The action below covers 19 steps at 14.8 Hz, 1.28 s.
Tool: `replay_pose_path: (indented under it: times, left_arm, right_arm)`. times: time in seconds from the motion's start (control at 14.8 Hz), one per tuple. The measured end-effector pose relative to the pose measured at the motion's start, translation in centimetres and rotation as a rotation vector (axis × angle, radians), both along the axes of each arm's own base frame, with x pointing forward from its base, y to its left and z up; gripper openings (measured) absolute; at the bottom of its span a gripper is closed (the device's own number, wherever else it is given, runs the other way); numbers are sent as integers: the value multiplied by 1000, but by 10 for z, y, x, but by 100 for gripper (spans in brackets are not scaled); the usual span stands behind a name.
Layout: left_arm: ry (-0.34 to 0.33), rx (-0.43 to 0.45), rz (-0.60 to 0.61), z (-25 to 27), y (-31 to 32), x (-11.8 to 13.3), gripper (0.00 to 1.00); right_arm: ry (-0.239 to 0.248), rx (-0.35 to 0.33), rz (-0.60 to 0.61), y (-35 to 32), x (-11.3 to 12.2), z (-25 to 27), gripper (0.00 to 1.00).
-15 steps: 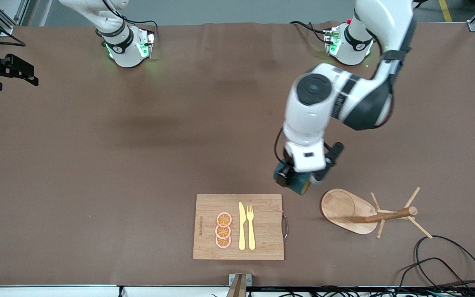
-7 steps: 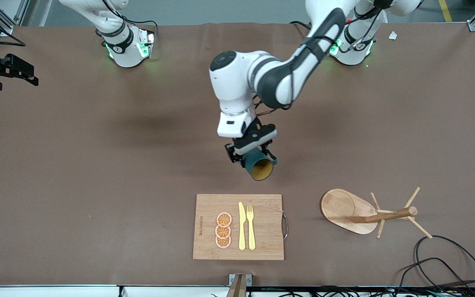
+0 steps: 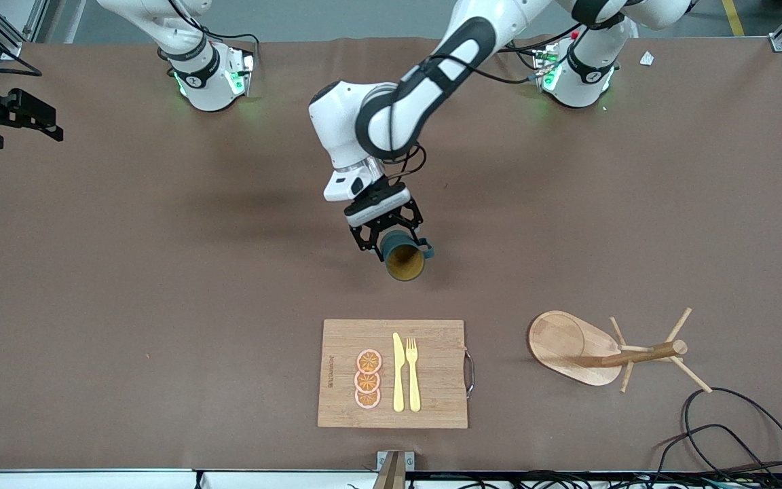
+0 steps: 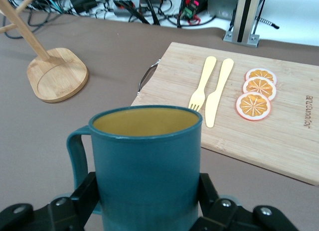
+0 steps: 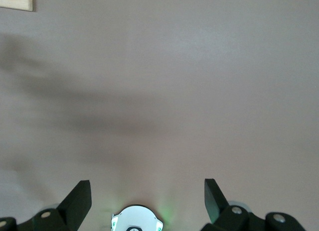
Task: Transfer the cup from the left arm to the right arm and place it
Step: 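Carry the mug to mid-table, lower it and open the left gripper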
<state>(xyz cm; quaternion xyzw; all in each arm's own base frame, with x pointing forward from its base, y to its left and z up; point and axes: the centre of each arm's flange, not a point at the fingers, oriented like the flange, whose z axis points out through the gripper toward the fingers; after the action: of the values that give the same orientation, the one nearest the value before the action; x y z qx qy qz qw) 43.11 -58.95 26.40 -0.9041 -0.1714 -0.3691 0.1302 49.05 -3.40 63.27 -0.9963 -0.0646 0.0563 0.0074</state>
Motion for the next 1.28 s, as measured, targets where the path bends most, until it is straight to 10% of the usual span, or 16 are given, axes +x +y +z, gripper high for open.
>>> replay_pose_path:
  times: [0.61, 1.28]
  left_arm:
    - [-354, 61, -40, -144, -13, -61, 85]
    - [-392, 77, -120, -161, -37, -116, 100]
  right_arm:
    - [1, 0, 0, 0, 0, 0, 100]
    - [14, 1, -8, -14, -3, 0, 100]
